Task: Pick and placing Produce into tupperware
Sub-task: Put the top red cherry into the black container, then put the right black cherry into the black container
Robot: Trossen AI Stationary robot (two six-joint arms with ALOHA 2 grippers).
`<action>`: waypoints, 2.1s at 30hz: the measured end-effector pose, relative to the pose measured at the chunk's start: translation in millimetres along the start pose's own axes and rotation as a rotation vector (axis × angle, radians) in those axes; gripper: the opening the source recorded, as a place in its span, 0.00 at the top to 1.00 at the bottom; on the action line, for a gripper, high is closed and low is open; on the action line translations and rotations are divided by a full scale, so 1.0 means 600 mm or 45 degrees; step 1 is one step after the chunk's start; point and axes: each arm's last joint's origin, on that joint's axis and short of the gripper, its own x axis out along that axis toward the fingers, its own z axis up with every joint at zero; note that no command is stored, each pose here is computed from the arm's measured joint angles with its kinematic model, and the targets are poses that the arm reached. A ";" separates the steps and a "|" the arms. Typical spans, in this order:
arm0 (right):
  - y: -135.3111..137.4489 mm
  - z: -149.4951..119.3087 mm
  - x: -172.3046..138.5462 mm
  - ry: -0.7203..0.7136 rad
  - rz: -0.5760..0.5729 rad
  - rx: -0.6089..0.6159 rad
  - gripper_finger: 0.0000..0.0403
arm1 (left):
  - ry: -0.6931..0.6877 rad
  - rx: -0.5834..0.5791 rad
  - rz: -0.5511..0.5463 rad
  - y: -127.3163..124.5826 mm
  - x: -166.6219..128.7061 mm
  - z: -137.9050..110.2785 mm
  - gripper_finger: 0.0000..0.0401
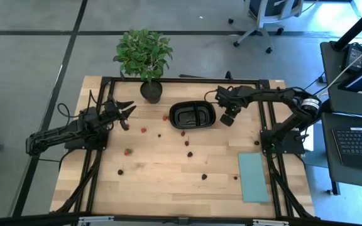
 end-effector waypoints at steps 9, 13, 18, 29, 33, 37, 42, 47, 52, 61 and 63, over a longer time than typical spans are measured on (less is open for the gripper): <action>0.014 0.054 -0.067 -0.249 0.032 -0.001 0.80 | 0.000 0.000 0.000 0.000 0.000 0.000 0.73; 0.033 0.073 -0.090 -0.389 0.057 -0.020 0.80 | 0.000 0.000 0.000 0.000 0.000 0.000 0.73; 0.069 0.084 -0.104 -0.533 0.111 -0.117 0.80 | 0.000 0.000 0.000 0.000 0.000 0.000 0.73; 0.123 0.097 -0.077 -0.586 0.186 -0.248 0.80 | 0.000 0.000 0.000 0.000 0.000 0.000 0.73; 0.132 0.104 -0.044 -0.506 0.168 -0.292 0.80 | 0.000 0.000 0.000 0.000 0.000 0.000 0.73; 0.139 0.108 -0.016 -0.440 0.157 -0.312 0.80 | 0.000 0.000 0.000 0.000 0.000 0.000 0.73; 0.142 0.109 0.000 -0.401 0.147 -0.351 0.80 | 0.000 0.000 0.001 0.000 0.000 0.000 0.73; 0.142 0.109 0.001 -0.400 0.145 -0.355 0.79 | 0.000 0.000 0.000 0.000 0.000 0.000 0.73; 0.142 0.109 0.001 -0.400 0.146 -0.348 0.73 | 0.000 0.000 0.000 0.000 0.000 0.000 0.73; 0.142 0.109 0.001 -0.397 0.145 -0.350 0.53 | 0.000 0.000 0.001 0.000 0.000 0.000 0.73; 0.142 0.111 -0.001 -0.402 0.148 -0.331 0.47 | 0.000 0.000 0.001 0.000 0.000 0.000 0.73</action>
